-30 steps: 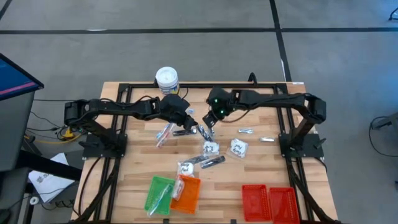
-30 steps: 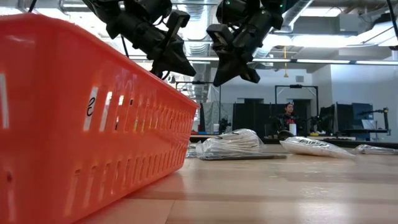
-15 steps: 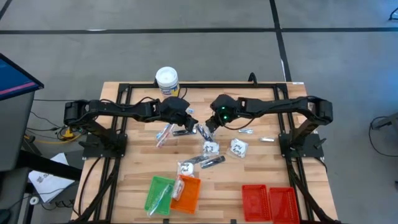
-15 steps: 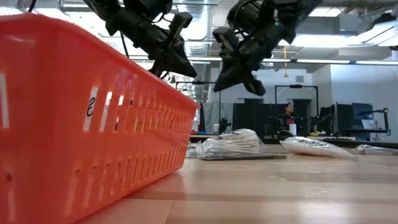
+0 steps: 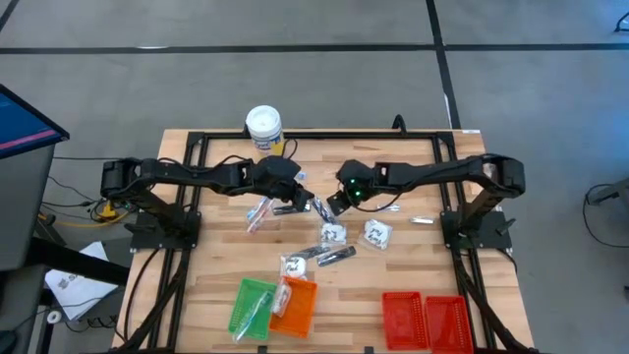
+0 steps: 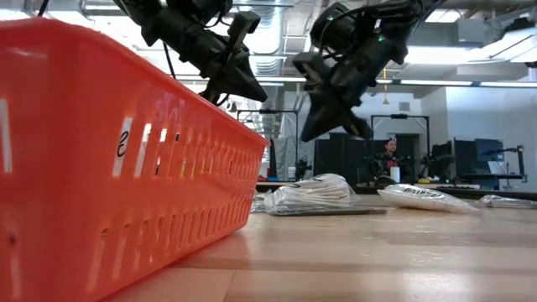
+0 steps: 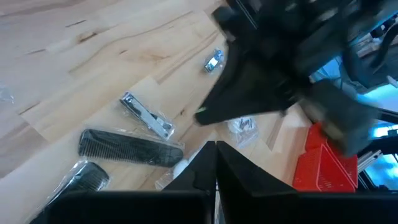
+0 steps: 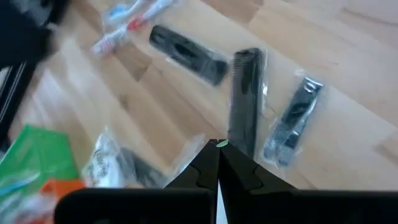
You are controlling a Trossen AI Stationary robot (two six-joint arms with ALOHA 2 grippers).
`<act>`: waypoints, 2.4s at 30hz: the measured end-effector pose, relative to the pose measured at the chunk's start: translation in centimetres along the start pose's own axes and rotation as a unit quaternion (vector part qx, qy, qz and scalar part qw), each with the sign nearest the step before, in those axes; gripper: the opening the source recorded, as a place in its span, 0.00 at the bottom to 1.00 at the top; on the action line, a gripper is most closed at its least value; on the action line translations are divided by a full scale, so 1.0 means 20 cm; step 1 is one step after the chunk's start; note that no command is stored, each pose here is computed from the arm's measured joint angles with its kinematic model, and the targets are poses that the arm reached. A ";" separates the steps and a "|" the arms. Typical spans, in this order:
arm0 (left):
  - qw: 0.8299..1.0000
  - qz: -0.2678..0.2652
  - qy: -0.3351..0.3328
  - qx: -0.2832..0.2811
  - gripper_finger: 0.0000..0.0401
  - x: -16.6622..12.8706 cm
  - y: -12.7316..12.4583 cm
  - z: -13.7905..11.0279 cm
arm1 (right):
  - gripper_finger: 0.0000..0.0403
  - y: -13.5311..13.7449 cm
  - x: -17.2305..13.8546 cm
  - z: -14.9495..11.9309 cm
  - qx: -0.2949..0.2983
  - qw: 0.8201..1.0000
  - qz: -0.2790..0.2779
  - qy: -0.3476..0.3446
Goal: Pick & Place Travel size toiletries
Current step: Put the black comb into the left red basket
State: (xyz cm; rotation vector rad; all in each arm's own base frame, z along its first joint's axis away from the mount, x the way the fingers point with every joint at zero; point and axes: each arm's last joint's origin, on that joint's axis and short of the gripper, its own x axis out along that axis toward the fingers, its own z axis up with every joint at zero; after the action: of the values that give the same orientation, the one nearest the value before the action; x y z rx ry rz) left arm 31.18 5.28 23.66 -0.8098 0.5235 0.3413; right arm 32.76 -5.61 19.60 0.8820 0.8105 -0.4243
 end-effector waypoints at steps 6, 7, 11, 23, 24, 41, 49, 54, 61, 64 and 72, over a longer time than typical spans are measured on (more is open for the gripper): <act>1.000 0.001 -0.007 0.003 0.01 0.00 0.00 0.00 | 0.00 0.03 0.02 -0.02 0.012 1.000 0.001 -0.012; 1.000 0.002 -0.008 0.005 0.01 0.00 0.00 0.01 | 0.00 0.04 0.03 -0.04 0.010 1.000 0.001 -0.008; 1.000 0.004 -0.011 0.014 0.01 0.00 0.00 0.01 | 0.00 0.09 0.03 -0.06 -0.003 1.000 0.017 -0.019; 1.000 0.002 -0.012 0.015 0.01 0.00 -0.01 0.00 | 0.00 0.07 0.03 -0.07 0.022 1.000 -0.001 -0.010; 1.000 0.002 -0.012 0.015 0.01 0.00 -0.01 0.00 | 0.00 0.07 0.03 -0.07 0.024 1.000 0.000 -0.009; 1.000 -0.002 -0.008 0.009 0.01 0.02 -0.05 -0.04 | 0.00 0.08 0.23 -0.19 0.004 0.999 -0.025 0.035; 1.000 -0.004 0.005 0.010 0.01 0.03 -0.05 -0.06 | 0.00 0.09 0.20 -0.17 0.005 0.999 -0.037 0.002; 1.000 -0.006 0.008 0.010 0.01 0.03 -0.05 -0.06 | 0.00 0.06 0.19 -0.15 0.012 0.999 -0.050 -0.002; 1.000 -0.001 0.004 0.014 0.01 0.03 -0.05 -0.06 | 0.00 0.05 0.09 -0.12 0.012 0.997 -0.080 -0.018; 1.000 0.006 -0.003 0.015 0.01 0.03 -0.04 -0.06 | 0.00 0.05 0.06 -0.11 0.005 0.996 -0.080 -0.027; 0.999 0.023 -0.025 0.016 0.01 0.03 -0.04 -0.05 | 0.00 0.01 0.12 -0.09 0.016 0.998 -0.064 0.008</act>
State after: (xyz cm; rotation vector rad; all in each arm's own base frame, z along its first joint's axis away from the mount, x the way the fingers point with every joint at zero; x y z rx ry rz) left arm 31.70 4.07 23.33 -0.7578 0.4998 0.3937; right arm 33.53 -4.08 17.20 0.8659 0.8805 -0.5449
